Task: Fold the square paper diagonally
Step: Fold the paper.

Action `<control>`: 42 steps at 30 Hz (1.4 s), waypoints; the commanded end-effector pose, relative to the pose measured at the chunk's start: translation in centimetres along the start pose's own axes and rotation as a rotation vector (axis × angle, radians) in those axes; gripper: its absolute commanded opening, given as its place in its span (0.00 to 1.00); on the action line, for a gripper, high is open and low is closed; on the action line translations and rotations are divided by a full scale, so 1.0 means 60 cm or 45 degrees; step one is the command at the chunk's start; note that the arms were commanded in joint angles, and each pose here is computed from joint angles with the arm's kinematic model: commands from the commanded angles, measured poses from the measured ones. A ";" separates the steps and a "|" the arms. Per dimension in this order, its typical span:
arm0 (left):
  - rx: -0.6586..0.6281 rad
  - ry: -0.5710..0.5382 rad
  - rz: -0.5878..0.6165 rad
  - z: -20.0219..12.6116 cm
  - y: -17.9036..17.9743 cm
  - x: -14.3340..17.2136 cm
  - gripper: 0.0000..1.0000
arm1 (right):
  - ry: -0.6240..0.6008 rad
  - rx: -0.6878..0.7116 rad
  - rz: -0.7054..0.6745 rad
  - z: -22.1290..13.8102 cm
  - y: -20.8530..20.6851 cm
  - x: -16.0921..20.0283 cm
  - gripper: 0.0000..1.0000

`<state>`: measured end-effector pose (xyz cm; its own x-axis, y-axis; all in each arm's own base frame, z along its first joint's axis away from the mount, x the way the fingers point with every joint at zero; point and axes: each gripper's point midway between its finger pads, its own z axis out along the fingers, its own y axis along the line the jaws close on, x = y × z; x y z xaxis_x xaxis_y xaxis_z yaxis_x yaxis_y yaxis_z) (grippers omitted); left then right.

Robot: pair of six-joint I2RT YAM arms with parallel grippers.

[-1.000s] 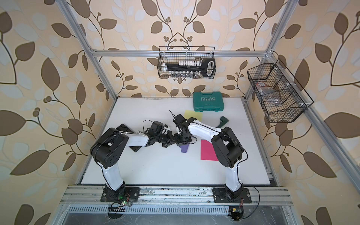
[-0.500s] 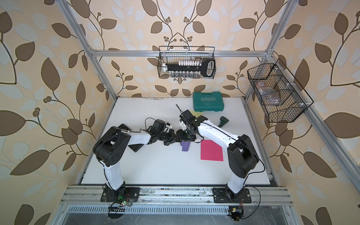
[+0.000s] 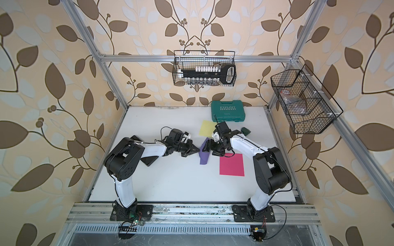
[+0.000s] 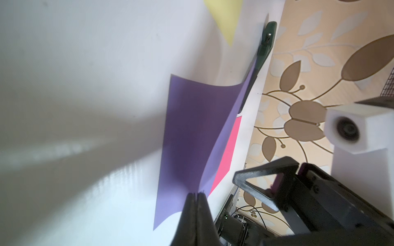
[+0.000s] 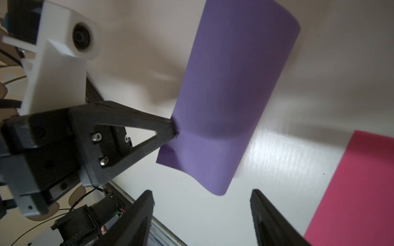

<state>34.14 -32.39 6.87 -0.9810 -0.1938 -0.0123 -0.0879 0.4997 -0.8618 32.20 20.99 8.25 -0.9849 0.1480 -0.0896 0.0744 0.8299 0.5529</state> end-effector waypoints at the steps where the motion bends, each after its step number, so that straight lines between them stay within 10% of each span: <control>1: 0.058 0.013 0.123 0.005 -0.039 -0.006 0.00 | -0.014 -0.083 0.051 0.014 0.007 -0.013 0.78; 42: 0.031 0.086 0.200 0.049 -0.009 -0.032 0.00 | -0.081 -0.058 0.271 0.083 -0.069 -0.058 0.58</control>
<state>36.35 -34.27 4.53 -0.9931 -0.0920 -0.0729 0.0129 0.5314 -0.8470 36.11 19.64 3.03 -0.9373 0.3474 -0.0278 0.2613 0.7534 0.6034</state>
